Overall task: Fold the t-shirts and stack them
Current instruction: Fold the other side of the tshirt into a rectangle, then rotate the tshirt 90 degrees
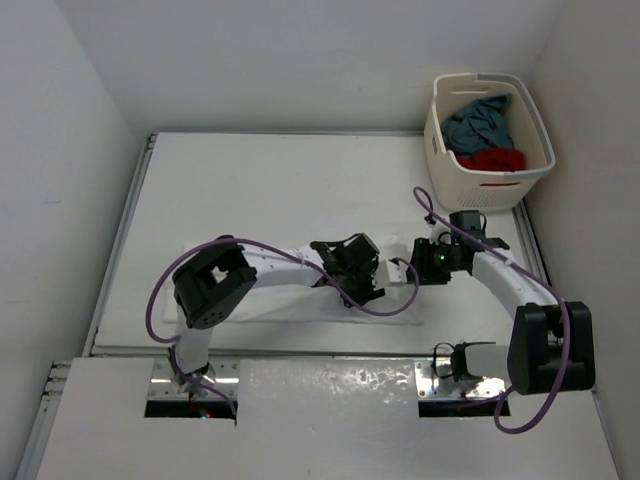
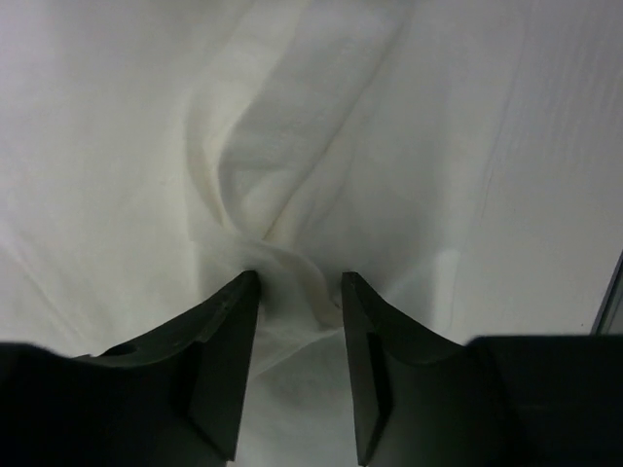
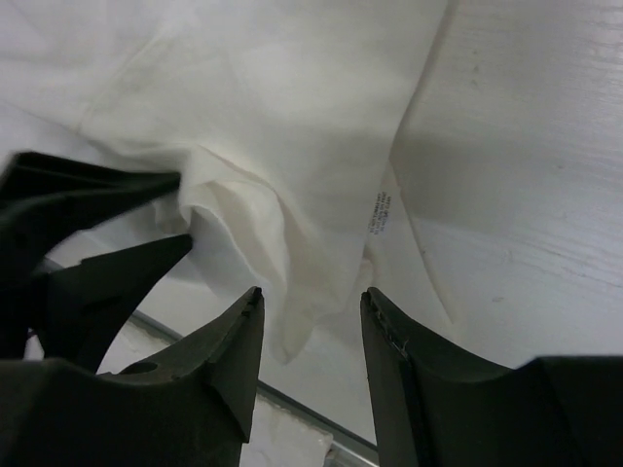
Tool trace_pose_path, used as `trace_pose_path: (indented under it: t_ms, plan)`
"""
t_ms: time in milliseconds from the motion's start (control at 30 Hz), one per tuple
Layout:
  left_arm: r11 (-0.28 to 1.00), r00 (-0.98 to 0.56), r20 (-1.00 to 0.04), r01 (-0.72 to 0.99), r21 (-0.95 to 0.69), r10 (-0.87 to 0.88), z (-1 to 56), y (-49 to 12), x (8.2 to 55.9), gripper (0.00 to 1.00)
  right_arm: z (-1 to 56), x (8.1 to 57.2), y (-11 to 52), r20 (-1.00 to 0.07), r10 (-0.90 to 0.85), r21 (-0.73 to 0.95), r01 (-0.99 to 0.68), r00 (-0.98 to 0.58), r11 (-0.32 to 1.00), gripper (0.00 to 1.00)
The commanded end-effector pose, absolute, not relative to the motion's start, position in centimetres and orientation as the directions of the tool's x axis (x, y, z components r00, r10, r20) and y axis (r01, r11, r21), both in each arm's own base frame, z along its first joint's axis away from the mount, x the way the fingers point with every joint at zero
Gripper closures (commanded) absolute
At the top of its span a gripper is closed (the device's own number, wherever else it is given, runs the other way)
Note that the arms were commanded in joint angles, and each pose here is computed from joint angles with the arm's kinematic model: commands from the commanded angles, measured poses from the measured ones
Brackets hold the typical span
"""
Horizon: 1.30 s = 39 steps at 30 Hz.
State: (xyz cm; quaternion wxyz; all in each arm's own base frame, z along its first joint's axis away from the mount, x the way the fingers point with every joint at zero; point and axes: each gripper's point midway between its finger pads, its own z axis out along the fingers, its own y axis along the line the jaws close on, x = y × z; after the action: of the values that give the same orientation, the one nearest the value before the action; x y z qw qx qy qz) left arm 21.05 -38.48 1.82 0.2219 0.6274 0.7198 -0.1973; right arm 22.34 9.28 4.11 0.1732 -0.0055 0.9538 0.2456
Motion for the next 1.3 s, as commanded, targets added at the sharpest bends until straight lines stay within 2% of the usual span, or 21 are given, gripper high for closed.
trace_pose_path:
  t_ms: [0, 67, 100, 167, 233, 400, 500, 533, 567, 633, 667, 833, 1000, 1100, 1133, 1200, 1267]
  plan:
    - [0.119, -0.105, -0.585, 0.993, -0.014, 0.804, 1.7, -39.5, 19.9, 0.63, 5.1, 22.4, 10.3, -0.36, 0.069, 0.517, -0.137, -0.931, 0.845, 0.56]
    - [0.121, -0.106, -0.577, 0.993, -0.013, 0.81, 1.6, -39.3, 19.8, 0.72, 4.7, 21.7, 10.5, -0.333, 0.07, 0.53, -0.125, -0.94, 0.839, 0.55]
    - [0.125, -0.107, -0.573, 0.992, -0.008, 0.812, 1.6, -39.3, 19.9, 0.85, 4.8, 21.5, 10.9, -0.324, 0.074, 0.554, -0.126, -0.943, 0.823, 0.54]
    - [0.132, -0.105, -0.566, 0.991, 0.007, 0.818, 1.8, -39.2, 20.3, 0.95, 4.3, 20.9, 11.3, -0.296, 0.098, 0.583, -0.099, -0.95, 0.807, 0.53]
    - [0.137, -0.105, -0.56, 0.99, 0.015, 0.822, 1.9, -39.1, 20.4, 1.0, 3.7, 20.5, 11.2, -0.276, 0.099, 0.58, -0.083, -0.956, 0.81, 0.53]
    - [0.13, -0.098, -0.555, 0.991, 0.019, 0.826, 2.7, -39.0, 20.5, 1.0, 3.2, 19.2, 11.8, -0.228, 0.097, 0.615, -0.066, -0.969, 0.786, 0.52]
    - [0.126, -0.086, -0.55, 0.991, 0.035, 0.83, 3.0, -39.1, 20.8, 1.0, 3.3, 18.6, 11.5, -0.219, 0.089, 0.596, -0.061, -0.972, 0.8, 0.6]
    - [0.122, -0.082, -0.539, 0.992, 0.039, 0.838, 3.0, -38.8, 20.8, 1.0, 3.2, 18.5, 11.3, -0.215, 0.093, 0.587, -0.053, -0.972, 0.807, 0.65]
    - [0.121, -0.078, -0.542, 0.992, 0.044, 0.837, 3.4, -39.0, 21.0, 1.0, 2.9, 18.2, 11.3, -0.208, 0.095, 0.588, -0.047, -0.973, 0.807, 0.74]
    - [0.103, -0.064, -0.528, 0.994, 0.045, 0.847, 3.6, -38.6, 20.9, 1.0, 2.6, 18.3, 11.5, -0.208, 0.107, 0.597, -0.04, -0.972, 0.801, 0.84]
    - [0.095, -0.055, -0.529, 0.994, 0.049, 0.847, 4.0, -38.6, 20.8, 1.0, 2.4, 18.0, 11.6, -0.195, 0.11, 0.602, -0.03, -0.975, 0.798, 0.99]
    - [-0.025, 0.053, -0.477, 0.998, 0.065, 0.877, 4.2, -36.6, 19.8, 1.0, 2.4, 16.6, 11.0, -0.136, 0.088, 0.576, -0.006, -0.987, 0.818, 1.0]
    - [-0.089, 0.103, -0.444, 0.995, 0.052, 0.89, 3.2, -35.2, 18.9, 1.0, 2.5, 15.2, 10.1, -0.105, 0.066, 0.527, 0.001, -0.992, 0.85, 1.0]
    - [-0.11, 0.12, -0.433, 0.993, 0.048, 0.893, 2.7, -34.9, 18.7, 1.0, 2.2, 14.3, 10.3, -0.068, 0.057, 0.537, 0.012, -0.996, 0.844, 0.85]
    - [-0.126, 0.135, -0.427, 0.991, 0.05, 0.894, 2.4, -34.8, 18.6, 1.0, 2.4, 13.9, 10.4, -0.051, 0.044, 0.549, 0.009, -0.998, 0.836, 0.64]
    - [-0.146, 0.148, -0.42, 0.989, 0.038, 0.896, 2.3, -34.4, 18.3, 0.94, 3.0, 13.9, 10.3, -0.039, 0.034, 0.541, 0.007, -0.999, 0.841, 0.55]
    - [-0.172, 0.17, -0.413, 0.985, 0.032, 0.895, 2.5, -34.1, 18.0, 0.86, 4.7, 15.7, 9.8, -0.107, 0.032, 0.515, -0.028, -0.994, 0.857, 0.53]
